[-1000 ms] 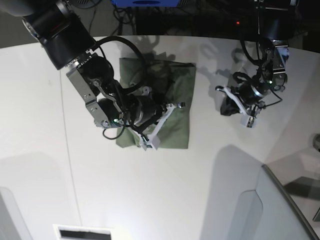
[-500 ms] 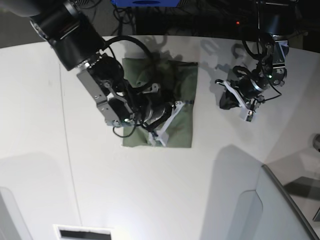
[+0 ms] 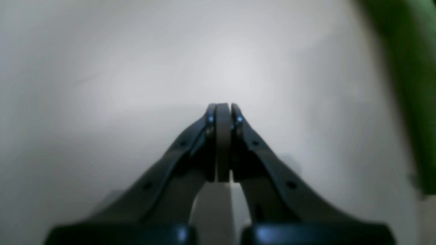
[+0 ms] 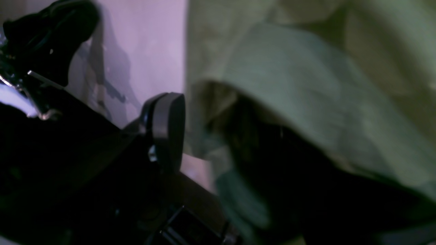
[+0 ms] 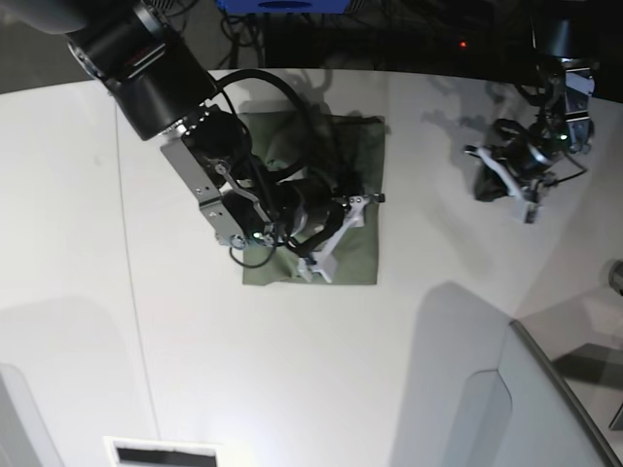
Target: Layout the t-shirt on the table in an organized manner, then fold the t-shirt properly
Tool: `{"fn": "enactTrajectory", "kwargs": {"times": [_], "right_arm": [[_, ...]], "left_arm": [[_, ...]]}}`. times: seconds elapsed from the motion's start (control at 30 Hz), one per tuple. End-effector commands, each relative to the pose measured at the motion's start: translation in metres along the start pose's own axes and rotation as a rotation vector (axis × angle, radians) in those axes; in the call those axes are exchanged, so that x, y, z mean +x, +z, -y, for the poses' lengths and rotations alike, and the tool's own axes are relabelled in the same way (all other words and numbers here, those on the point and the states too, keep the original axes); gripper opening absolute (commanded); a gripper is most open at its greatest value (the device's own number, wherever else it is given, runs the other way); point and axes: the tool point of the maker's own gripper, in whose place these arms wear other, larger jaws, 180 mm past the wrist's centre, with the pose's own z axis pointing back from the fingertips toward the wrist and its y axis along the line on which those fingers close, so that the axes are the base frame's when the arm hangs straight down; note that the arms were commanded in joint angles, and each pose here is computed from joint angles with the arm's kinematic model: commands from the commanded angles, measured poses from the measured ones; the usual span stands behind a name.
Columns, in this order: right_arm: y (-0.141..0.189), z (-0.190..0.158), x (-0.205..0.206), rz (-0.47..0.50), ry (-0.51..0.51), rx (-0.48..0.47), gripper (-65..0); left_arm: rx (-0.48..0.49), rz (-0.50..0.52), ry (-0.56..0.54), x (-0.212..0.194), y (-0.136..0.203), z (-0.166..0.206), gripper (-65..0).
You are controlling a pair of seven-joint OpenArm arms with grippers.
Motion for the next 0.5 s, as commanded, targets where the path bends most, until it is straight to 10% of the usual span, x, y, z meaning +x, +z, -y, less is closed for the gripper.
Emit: {"fn": "enactTrajectory", "kwargs": {"times": [0.0, 0.47], "right_arm": [[0.005, -0.018, 0.017, 0.038, 0.018, 0.041, -33.0], [0.003, -0.076, 0.002, 0.004, 0.231, 0.189, -33.5]], "left_arm": [[0.039, 0.053, -0.007, 0.020, 0.009, -0.020, -65.0], [0.149, 0.076, 0.012, 0.026, 0.037, -0.069, -65.0]]}}
